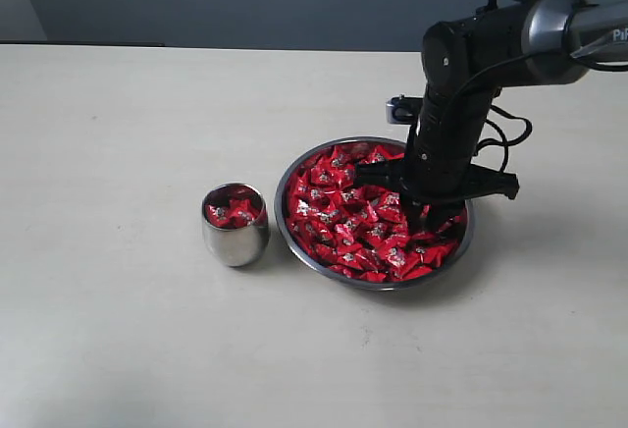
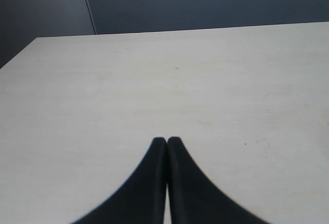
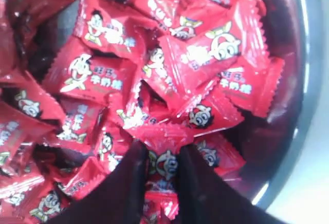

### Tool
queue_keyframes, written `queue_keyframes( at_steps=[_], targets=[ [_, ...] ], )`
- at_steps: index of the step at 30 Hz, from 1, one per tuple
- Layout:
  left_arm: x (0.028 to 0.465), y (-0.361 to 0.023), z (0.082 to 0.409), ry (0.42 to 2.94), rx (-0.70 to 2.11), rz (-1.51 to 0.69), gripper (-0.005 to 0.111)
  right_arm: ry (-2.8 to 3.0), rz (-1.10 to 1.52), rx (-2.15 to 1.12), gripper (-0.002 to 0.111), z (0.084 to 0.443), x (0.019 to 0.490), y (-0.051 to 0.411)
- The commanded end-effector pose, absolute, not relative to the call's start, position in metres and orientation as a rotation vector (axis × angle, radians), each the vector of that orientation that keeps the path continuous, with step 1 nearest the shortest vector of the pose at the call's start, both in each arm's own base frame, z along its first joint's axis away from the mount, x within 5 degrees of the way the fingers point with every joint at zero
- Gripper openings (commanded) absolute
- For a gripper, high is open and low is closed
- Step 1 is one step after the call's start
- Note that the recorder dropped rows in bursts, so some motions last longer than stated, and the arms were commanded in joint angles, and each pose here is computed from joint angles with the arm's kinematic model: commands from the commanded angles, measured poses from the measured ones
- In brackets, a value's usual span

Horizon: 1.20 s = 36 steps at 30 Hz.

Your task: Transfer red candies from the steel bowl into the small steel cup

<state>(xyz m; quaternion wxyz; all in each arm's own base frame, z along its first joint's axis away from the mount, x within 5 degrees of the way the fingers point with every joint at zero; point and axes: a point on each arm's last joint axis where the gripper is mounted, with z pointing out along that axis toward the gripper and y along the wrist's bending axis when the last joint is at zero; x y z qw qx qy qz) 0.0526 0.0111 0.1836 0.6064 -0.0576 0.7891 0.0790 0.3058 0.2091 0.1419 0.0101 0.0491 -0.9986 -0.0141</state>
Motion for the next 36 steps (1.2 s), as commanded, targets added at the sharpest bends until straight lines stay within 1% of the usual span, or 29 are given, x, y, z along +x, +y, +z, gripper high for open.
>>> queue_keyframes(
  at_steps=[1,5,9,14,19,26,32,35,36],
  targets=[
    [0.053,0.011,0.183,1.817,-0.126,0.179,0.0,-3.187,-0.048,0.202,0.013,0.173,0.312,0.209],
    [0.053,0.011,0.183,1.817,-0.126,0.179,0.0,-3.215,-0.089,0.227,0.013,0.197,0.319,0.214],
    [0.053,0.011,0.183,1.817,-0.126,0.179,0.0,-3.209,-0.083,0.228,0.013,0.2,0.319,0.214],
    [0.053,0.011,0.183,1.817,-0.126,0.179,0.0,-3.188,-0.06,0.241,0.013,0.193,0.319,0.214],
    [0.053,0.011,0.183,1.817,-0.126,0.179,0.0,-3.146,-0.028,0.287,0.013,0.177,0.321,0.217],
    [0.053,0.011,0.183,1.817,-0.126,0.179,0.0,-3.159,-0.029,0.313,0.013,0.171,0.321,0.222],
    [0.053,0.011,0.183,1.817,-0.126,0.179,0.0,-3.124,-0.002,0.352,0.014,0.159,0.321,0.223],
    [0.053,0.011,0.183,1.817,-0.126,0.179,0.0,-3.105,-0.001,0.384,0.02,0.154,0.321,0.224],
    [0.053,0.011,0.183,1.817,-0.126,0.179,0.0,-3.101,0.002,0.387,0.025,0.152,0.321,0.224]
  ],
)
